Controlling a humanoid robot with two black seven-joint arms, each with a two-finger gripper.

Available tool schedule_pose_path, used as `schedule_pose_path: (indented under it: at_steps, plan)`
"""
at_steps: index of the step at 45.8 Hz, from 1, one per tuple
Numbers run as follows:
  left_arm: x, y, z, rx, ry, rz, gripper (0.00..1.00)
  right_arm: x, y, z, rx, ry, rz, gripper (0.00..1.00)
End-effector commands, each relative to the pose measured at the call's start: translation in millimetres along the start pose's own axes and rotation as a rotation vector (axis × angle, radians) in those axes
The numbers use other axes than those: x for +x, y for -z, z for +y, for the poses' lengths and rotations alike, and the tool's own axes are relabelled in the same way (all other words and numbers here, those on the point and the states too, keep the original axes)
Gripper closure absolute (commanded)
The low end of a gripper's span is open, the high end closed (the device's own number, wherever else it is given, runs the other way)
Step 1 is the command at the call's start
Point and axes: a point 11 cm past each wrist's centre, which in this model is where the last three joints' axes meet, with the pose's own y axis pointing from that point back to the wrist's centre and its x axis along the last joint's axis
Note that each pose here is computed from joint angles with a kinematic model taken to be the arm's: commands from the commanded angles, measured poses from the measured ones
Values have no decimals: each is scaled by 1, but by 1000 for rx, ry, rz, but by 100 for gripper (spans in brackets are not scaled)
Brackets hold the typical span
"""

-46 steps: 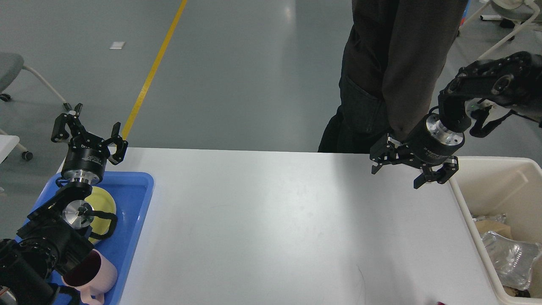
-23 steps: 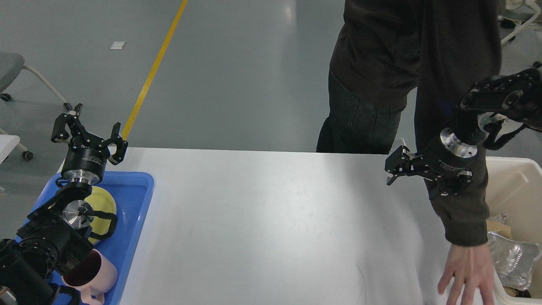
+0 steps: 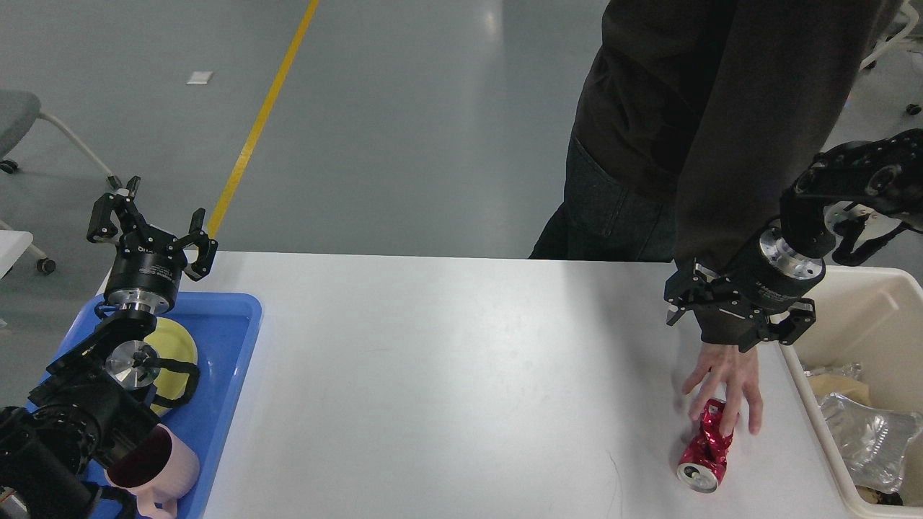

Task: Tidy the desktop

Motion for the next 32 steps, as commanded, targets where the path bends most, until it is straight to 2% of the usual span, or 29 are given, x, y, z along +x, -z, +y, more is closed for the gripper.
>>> schedule_pose_path:
  at_steps: [1,18,32]
  plan:
    - [0,0,0,0,0,0,4,-3,-3,-6,-6,13,-2,0]
    - [0,0,0,0,0,0,4,-24,-53,-75,-83,69,-87,0]
    - [0,0,0,0,0,0,4,-38,-85,-125,-115,23,-154,0]
